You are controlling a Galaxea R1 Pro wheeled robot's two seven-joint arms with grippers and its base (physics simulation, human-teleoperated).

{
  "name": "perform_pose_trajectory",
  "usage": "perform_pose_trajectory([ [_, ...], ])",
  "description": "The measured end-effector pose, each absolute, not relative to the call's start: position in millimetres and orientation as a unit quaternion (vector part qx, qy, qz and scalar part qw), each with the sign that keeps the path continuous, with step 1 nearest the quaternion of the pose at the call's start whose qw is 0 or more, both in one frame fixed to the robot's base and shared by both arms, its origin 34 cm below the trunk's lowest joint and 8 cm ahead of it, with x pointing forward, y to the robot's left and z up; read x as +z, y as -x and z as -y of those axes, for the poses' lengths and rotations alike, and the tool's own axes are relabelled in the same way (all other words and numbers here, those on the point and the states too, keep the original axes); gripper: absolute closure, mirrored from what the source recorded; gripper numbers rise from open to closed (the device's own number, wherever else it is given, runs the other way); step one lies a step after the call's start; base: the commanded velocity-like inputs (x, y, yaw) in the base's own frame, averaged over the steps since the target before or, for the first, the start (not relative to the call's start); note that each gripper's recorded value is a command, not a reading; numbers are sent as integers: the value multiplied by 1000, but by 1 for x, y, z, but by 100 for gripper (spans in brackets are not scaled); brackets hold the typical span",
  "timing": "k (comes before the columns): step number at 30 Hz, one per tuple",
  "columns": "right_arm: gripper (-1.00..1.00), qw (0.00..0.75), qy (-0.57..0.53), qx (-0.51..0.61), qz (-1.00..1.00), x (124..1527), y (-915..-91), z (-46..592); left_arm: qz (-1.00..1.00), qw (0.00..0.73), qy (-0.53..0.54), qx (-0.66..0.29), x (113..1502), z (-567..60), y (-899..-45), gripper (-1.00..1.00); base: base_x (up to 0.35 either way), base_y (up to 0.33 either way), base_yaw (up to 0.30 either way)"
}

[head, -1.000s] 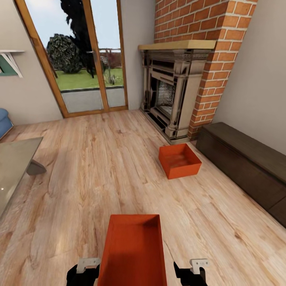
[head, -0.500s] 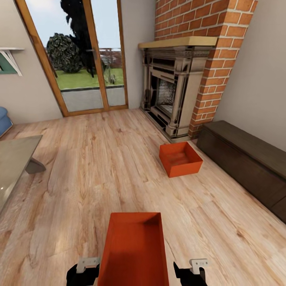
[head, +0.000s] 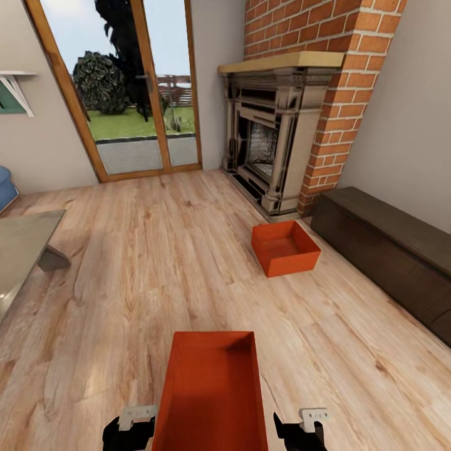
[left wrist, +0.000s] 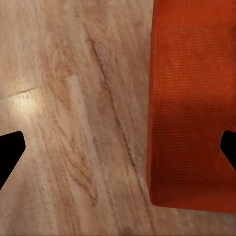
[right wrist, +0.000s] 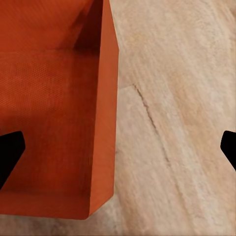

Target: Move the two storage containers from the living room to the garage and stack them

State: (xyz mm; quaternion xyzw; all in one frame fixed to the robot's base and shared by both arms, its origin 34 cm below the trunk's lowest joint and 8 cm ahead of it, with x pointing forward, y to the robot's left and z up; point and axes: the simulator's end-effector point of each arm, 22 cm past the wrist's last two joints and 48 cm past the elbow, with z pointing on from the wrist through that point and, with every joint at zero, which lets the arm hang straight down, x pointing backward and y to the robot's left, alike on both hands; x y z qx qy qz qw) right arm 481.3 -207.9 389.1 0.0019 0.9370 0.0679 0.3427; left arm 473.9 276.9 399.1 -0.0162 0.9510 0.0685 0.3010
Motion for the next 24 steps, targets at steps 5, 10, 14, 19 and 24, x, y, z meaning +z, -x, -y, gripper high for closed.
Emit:
perform_pose_trajectory([
  [5,-100,343,-1,68,-937,379,-480,208,-951,301,16,68,389,-276,-472,-100,0,0,0],
  [10,-100,342,0,72,-937,369,-477,206,-951,301,16,68,378,-276,-470,-100,0,0,0],
  [14,-100,342,1,73,-937,365,-477,205,-951,301,15,68,374,-276,-470,-100,0,0,0],
  [19,-100,342,1,73,-937,365,-477,205,-952,300,16,65,374,-273,-469,-100,0,0,0],
  [24,-100,342,1,74,-937,364,-477,205,-952,299,17,60,373,-269,-469,-100,0,0,0],
])
